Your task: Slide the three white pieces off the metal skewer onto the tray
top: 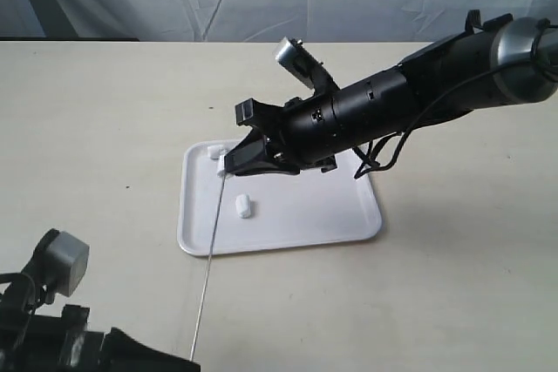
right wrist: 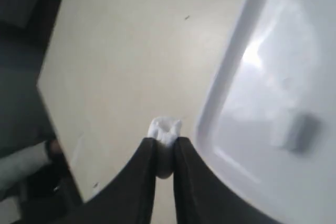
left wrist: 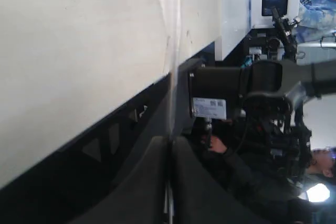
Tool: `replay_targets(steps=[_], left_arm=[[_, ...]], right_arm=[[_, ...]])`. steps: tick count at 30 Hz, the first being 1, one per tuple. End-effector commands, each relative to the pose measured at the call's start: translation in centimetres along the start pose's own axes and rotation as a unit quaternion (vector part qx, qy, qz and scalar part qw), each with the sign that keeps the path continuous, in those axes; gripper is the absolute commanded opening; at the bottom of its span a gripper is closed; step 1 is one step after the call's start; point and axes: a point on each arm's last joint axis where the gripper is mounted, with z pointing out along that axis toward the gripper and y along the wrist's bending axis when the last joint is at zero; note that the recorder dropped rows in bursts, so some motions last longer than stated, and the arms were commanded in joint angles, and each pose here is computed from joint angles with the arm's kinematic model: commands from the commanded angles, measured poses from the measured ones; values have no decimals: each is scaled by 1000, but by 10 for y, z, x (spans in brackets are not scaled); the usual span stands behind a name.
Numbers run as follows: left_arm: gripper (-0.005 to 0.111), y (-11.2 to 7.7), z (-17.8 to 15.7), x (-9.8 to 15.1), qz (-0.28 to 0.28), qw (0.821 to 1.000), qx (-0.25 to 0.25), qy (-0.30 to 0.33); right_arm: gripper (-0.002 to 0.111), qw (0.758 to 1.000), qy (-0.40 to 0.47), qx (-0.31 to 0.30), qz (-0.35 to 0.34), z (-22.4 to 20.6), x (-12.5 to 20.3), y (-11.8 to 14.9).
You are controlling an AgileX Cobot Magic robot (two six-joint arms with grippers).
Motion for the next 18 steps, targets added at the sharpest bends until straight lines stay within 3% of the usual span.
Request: replay_targets(steps=[1,3,7,10,12,18], left_arm=[[0,1,-3,3,7,1000,-14,-11],[0,-2,-2,-2,13,1000,-12,-15],[0,-8,-2,-29,27,996,-53,-61],[0,-3,-6,-56,41,980,-145,-132],[0,-1,-7,-69,42,971,-178,-155],[0,8,19,-117,24,975,-181,-123]], right_arm=[[12,998,-39,54,-9,-1,-8,-10],[17,997,-38,60,-13,-1,-8,-11],[45,997,-21,67,-31,-1,-5,-12],[46,997,-25,68,-32,-3,-6,-11],[46,997,-33,63,-40,-9,-8,-3],[46,992,-40,26,-120,-46,-7,46]])
